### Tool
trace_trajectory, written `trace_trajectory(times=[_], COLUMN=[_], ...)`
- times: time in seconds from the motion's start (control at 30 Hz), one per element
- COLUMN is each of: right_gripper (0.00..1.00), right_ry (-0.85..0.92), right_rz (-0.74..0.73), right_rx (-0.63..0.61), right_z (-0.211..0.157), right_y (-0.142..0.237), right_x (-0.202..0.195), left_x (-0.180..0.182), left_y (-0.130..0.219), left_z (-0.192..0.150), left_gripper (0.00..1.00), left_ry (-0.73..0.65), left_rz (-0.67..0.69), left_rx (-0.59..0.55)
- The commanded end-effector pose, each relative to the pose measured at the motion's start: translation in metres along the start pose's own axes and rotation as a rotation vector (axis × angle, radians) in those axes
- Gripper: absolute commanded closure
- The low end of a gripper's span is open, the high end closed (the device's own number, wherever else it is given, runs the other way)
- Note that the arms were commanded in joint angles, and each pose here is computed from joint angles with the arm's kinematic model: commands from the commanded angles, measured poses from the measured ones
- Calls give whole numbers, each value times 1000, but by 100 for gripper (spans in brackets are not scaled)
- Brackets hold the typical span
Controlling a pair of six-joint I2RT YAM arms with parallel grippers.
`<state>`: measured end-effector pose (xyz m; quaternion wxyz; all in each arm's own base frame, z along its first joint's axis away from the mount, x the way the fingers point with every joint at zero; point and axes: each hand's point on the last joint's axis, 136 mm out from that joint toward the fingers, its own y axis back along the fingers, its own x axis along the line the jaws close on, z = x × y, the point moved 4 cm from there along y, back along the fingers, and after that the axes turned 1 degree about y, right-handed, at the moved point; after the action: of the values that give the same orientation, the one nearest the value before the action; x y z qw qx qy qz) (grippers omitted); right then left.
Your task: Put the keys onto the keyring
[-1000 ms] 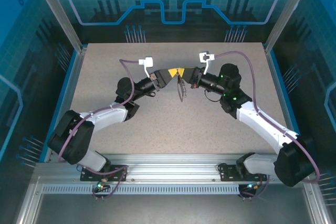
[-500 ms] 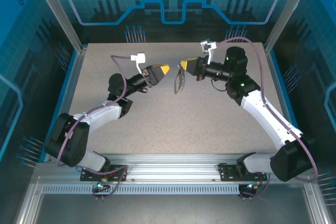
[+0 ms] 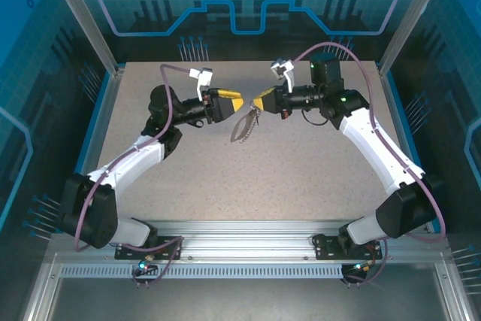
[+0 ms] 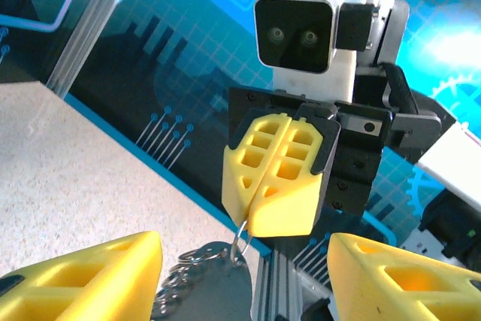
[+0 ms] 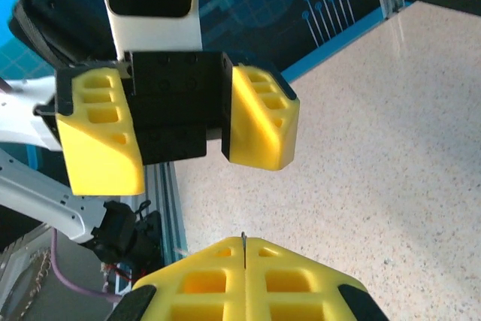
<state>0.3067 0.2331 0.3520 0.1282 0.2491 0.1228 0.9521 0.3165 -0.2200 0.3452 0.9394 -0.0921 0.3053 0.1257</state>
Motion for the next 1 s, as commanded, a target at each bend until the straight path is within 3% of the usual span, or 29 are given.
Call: trace_trajectory(times=[0.0, 0.97], right_gripper=[100, 100], right_ry=[27, 12], right_rz=[46, 99], right_rx=[20, 46], right_z=[2, -3], right_y=[4, -7], right_x=[8, 8], left_x=[-9, -11], left_y=[3, -10], left_z=[-3, -19], left_gripper=[38, 45], left_ry=[-64, -70], left_rz=[-19, -82], left_rx=[79, 187])
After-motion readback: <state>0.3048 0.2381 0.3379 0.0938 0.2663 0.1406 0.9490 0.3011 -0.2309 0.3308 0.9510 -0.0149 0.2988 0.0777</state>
